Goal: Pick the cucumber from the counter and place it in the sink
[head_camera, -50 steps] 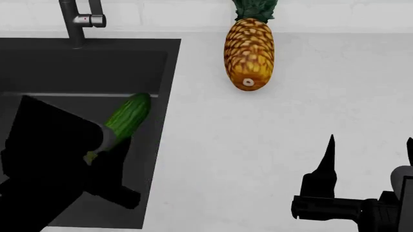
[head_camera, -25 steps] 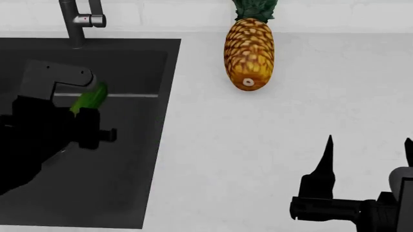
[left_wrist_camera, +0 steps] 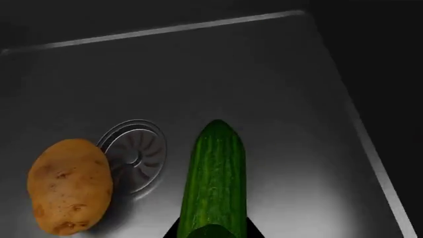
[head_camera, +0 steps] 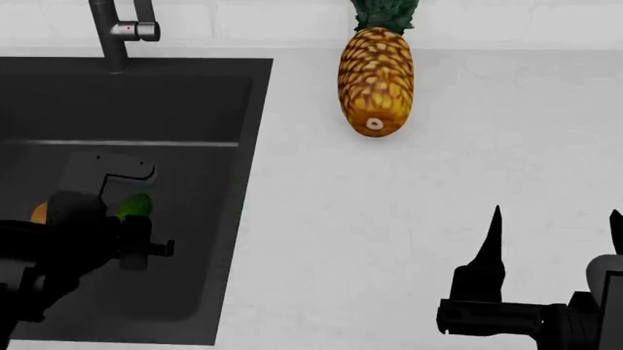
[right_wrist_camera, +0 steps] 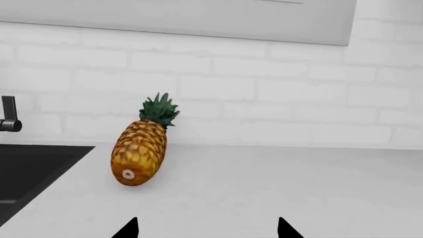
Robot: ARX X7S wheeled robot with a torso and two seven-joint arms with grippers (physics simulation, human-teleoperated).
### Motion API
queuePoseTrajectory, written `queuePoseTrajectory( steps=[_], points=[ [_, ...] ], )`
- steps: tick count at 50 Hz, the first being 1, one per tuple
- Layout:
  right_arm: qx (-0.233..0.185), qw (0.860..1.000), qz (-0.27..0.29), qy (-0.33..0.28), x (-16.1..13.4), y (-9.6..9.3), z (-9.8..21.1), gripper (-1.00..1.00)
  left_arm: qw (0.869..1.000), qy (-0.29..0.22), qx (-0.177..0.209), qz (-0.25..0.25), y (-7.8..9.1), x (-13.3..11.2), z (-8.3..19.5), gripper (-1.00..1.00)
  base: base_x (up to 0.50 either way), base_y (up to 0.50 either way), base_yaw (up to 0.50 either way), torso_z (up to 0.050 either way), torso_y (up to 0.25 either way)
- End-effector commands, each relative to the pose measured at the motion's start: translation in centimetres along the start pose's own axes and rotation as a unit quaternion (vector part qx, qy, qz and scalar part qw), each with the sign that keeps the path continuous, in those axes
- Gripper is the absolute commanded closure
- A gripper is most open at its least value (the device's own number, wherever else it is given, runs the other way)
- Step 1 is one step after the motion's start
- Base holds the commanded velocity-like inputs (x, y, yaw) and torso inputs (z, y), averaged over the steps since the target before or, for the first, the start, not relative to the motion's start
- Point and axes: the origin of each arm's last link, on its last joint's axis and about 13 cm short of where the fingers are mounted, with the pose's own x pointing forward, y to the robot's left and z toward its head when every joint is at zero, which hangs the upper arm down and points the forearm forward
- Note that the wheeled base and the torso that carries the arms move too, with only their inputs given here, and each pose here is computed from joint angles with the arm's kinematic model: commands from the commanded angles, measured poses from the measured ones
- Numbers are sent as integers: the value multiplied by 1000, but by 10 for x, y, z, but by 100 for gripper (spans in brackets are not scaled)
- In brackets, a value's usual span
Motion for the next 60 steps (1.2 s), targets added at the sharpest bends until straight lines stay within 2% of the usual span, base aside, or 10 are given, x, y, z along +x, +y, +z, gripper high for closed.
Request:
queuePoseTrajectory(
  steps=[1, 21, 22, 28, 46, 55, 60],
  points=[
    [0, 1000, 0, 0, 0, 0, 0, -100, 999, 49, 15, 11, -1, 7, -26, 100, 0, 0, 0, 0, 0],
    [1, 1000, 0, -1, -2, 1, 2, -100, 998, 56, 3, -1, -1, 7, -27, 100, 0, 0, 0, 0, 0],
    [2, 1000, 1, -2, -2, 1, 3, -100, 998, 56, 6, -8, -1, 7, -27, -100, -11, 0, 0, 0, 0],
    [4, 1000, 3, -1, -1, 1, 1, -100, 999, 49, 17, -8, 1, 6, -24, -100, -2, 0, 1, 0, 0],
    [7, 1000, 5, 1, 2, 2, -2, -100, 1000, 26, 8, -13, 5, 4, -13, -100, -1, 0, 1, 0, 0],
    [6, 1000, 7, 2, 3, 2, -2, -100, 1000, -19, 15, -4, 13, -2, 12, -100, 0, 0, 0, 0, 0],
    [8, 1000, 9, 0, 4, 2, -3, -100, 998, -53, 17, -2, 16, -17, 26, -100, 0, 0, 0, 0, 0]
  ],
)
